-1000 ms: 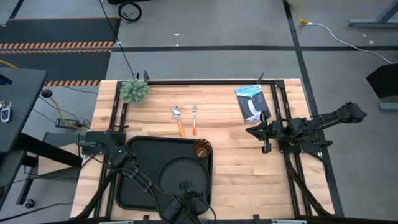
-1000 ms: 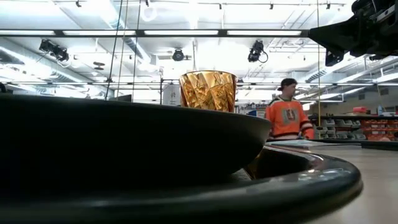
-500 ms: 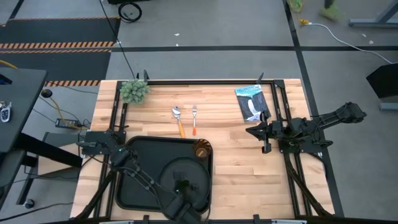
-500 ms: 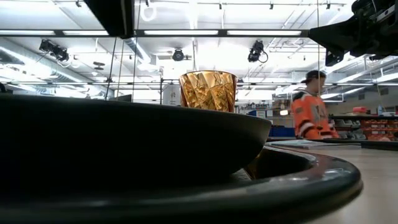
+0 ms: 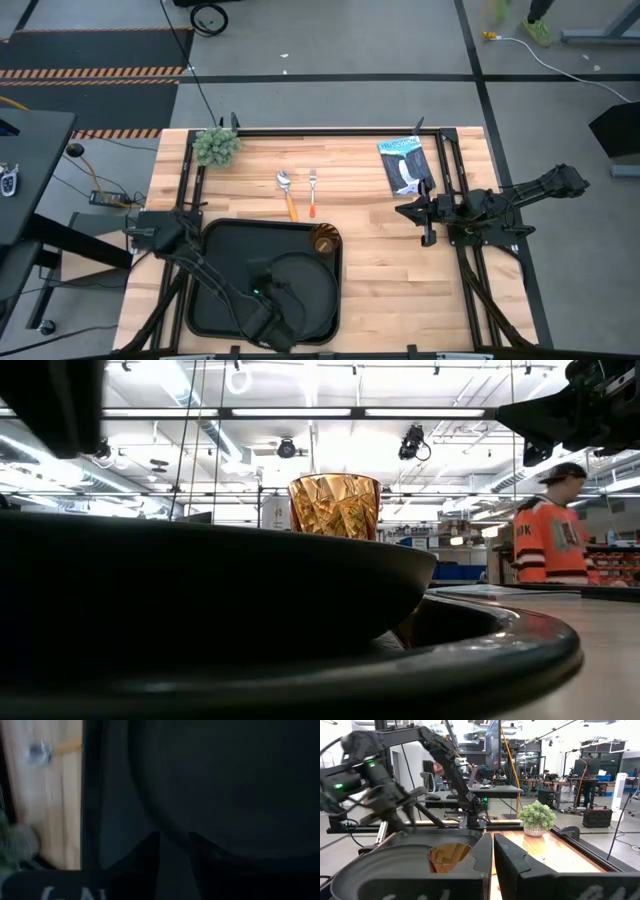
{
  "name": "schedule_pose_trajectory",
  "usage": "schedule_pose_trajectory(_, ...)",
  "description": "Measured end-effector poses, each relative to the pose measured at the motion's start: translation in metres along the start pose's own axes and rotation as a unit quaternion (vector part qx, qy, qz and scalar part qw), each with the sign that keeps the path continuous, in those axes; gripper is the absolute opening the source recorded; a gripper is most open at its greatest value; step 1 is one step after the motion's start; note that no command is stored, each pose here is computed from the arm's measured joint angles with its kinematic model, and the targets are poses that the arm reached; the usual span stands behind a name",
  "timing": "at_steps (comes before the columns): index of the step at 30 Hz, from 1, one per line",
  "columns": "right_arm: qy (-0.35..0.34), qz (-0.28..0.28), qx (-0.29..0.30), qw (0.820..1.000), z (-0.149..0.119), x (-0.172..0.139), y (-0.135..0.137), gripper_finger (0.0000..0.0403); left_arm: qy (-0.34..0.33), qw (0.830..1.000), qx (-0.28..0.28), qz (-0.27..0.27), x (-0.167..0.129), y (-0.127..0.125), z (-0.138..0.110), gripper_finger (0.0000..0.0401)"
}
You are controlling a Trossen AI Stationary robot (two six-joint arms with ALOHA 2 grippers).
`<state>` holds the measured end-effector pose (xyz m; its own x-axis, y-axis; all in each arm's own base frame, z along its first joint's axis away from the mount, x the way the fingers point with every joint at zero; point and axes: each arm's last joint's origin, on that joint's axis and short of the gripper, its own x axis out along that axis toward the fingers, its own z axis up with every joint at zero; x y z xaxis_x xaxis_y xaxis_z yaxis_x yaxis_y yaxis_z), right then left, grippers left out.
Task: Pick and place plate/cup/fork/spoon on tray
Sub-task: Adjust the black serving tray
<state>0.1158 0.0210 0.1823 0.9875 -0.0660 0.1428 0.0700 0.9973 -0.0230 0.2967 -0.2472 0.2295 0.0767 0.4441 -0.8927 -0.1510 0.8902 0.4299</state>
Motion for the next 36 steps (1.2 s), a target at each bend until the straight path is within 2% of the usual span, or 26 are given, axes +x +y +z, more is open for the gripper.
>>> schedule_pose_trajectory(4,0.0,0.0,0.0,1.0,0.0,0.0,0.0,0.0023,0.035,0.998,-0.054,-0.021,0.0,0.023,-0.026,0.0109)
schedule_pose_trajectory(10,0.0,0.0,0.0,1.0,0.0,0.0,0.0,0.0023,0.111,0.984,-0.121,-0.065,0.023,0.046,-0.068,0.0109)
schedule_pose_trajectory(17,0.0,0.0,0.0,1.0,0.0,0.0,0.0,0.0023,0.249,0.947,-0.197,-0.054,0.063,0.064,-0.097,0.0109)
schedule_pose_trajectory(21,0.0,0.0,0.0,1.0,0.0,0.0,0.0,0.0023,0.285,0.931,-0.224,-0.035,0.083,0.068,-0.104,0.0109)
schedule_pose_trajectory(25,0.0,0.0,0.0,1.0,0.0,0.0,0.0,0.0023,0.292,0.931,-0.214,-0.043,0.101,0.07,-0.11,0.0101)
schedule_pose_trajectory(29,0.0,0.0,0.0,1.0,0.0,0.0,0.0,0.0023,0.293,0.928,-0.227,-0.048,0.106,0.082,-0.12,0.0076)
schedule_pose_trajectory(33,0.0,0.0,0.0,1.0,0.0,0.0,0.0,0.0023,0.279,0.92,-0.271,-0.056,0.103,0.102,-0.131,0.0049)
schedule_pose_trajectory(36,0.0,0.0,0.0,1.0,0.0,0.0,0.0,0.0023,0.272,0.907,-0.316,-0.064,0.102,0.116,-0.142,0.0033)
